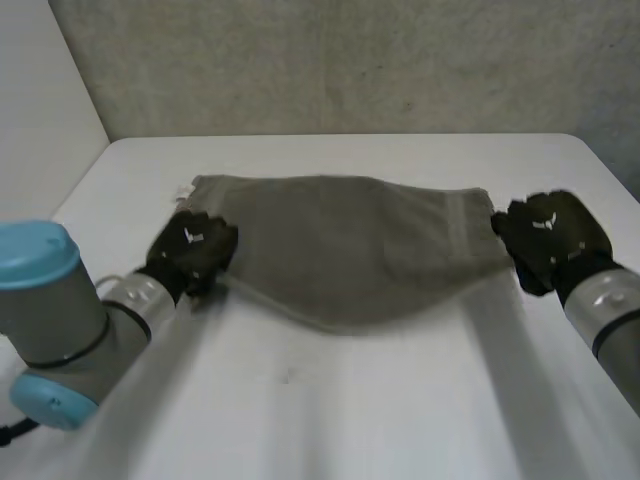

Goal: Fold the towel.

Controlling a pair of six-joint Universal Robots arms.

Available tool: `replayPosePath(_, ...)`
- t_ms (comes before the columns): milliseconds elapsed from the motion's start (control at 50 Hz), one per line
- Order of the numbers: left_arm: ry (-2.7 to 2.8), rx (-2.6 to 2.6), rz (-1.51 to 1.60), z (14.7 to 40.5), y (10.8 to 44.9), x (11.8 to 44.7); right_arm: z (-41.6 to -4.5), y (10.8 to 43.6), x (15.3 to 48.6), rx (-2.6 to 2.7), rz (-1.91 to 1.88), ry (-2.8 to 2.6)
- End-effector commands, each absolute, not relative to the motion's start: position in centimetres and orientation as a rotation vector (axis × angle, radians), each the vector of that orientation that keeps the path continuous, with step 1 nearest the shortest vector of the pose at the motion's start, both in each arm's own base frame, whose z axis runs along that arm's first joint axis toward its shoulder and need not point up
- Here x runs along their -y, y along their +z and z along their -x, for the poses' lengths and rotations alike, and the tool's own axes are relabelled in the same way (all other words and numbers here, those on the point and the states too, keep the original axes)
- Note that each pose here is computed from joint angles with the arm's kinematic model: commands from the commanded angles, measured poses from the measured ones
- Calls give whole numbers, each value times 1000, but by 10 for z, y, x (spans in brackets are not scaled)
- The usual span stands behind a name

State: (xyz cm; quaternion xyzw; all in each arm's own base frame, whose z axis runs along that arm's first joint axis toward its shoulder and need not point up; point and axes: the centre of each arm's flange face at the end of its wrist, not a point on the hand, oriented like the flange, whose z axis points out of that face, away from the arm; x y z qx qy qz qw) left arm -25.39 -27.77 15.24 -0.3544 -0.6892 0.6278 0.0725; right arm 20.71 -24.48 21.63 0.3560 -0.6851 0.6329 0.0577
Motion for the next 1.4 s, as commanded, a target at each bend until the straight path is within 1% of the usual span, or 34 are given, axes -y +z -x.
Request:
replayPosePath(20, 1794, 2147, 1064, 252, 126, 278, -192, 197, 258, 2147, -1050, 1858)
replayPosePath(280, 1796, 2151, 1049, 251, 124, 279, -181, 198, 272, 2212, -904, 1902)
replayPosePath(380, 1784, 2182, 1042, 250, 116, 282, -164, 204, 286, 2249, -750, 1932)
replayPosePath(440, 1782, 2219, 1029, 248, 111, 284, -160, 205, 289, 2259, -717, 1937)
replayPosePath(600, 1822, 2327, 970, 239, 109, 288, -153, 203, 293, 2277, -665, 1933)
replayPosePath(640, 1837, 2376, 941, 233, 109, 291, -152, 203, 294, 2272, -659, 1937)
replayPosePath(860, 1909, 2508, 842, 212, 113, 303, -152, 202, 295, 2271, -659, 1938)
replayPosePath(920, 1913, 2520, 833, 210, 114, 303, -152, 201, 294, 2272, -664, 1934)
replayPosePath(960, 1958, 2514, 812, 208, 126, 302, -153, 201, 294, 2271, -669, 1936)
replayPosePath(980, 1958, 2514, 812, 208, 126, 302, -153, 201, 294, 2271, -669, 1936)
replayPosePath(1080, 1964, 2516, 808, 202, 156, 284, -155, 200, 290, 2263, -723, 1902)
replayPosePath(1100, 1964, 2516, 808, 202, 156, 284, -155, 200, 290, 2263, -723, 1902)
replayPosePath(1180, 1940, 2532, 815, 197, 180, 267, -157, 200, 280, 2245, -854, 1790)
replayPosePath(1200, 1939, 2532, 815, 197, 181, 267, -157, 200, 280, 2245, -855, 1789)
replayPosePath(1240, 1917, 2560, 805, 190, 195, 255, -157, 203, 270, 2263, -953, 1673)
replayPosePath(1260, 1917, 2560, 804, 189, 195, 255, -157, 203, 270, 2263, -953, 1673)
replayPosePath(1280, 1914, 2573, 797, 185, 203, 248, -156, 204, 265, 2277, -998, 1611)
replayPosePath(1300, 1914, 2573, 797, 185, 203, 248, -155, 206, 260, 2294, -1048, 1541)
replayPosePath(1320, 1904, 2587, 806, 182, 209, 242, -155, 206, 259, 2294, -1048, 1541)
replayPosePath(1340, 1892, 2606, 840, 178, 217, 234, -155, 209, 251, 2308, -1102, 1472)
replayPosePath(1360, 1892, 2607, 841, 178, 217, 234, -155, 209, 251, 2308, -1103, 1472)
replayPosePath(1400, 1855, 2655, 966, 170, 227, 217, -153, 220, 233, 2297, -1212, 1365)
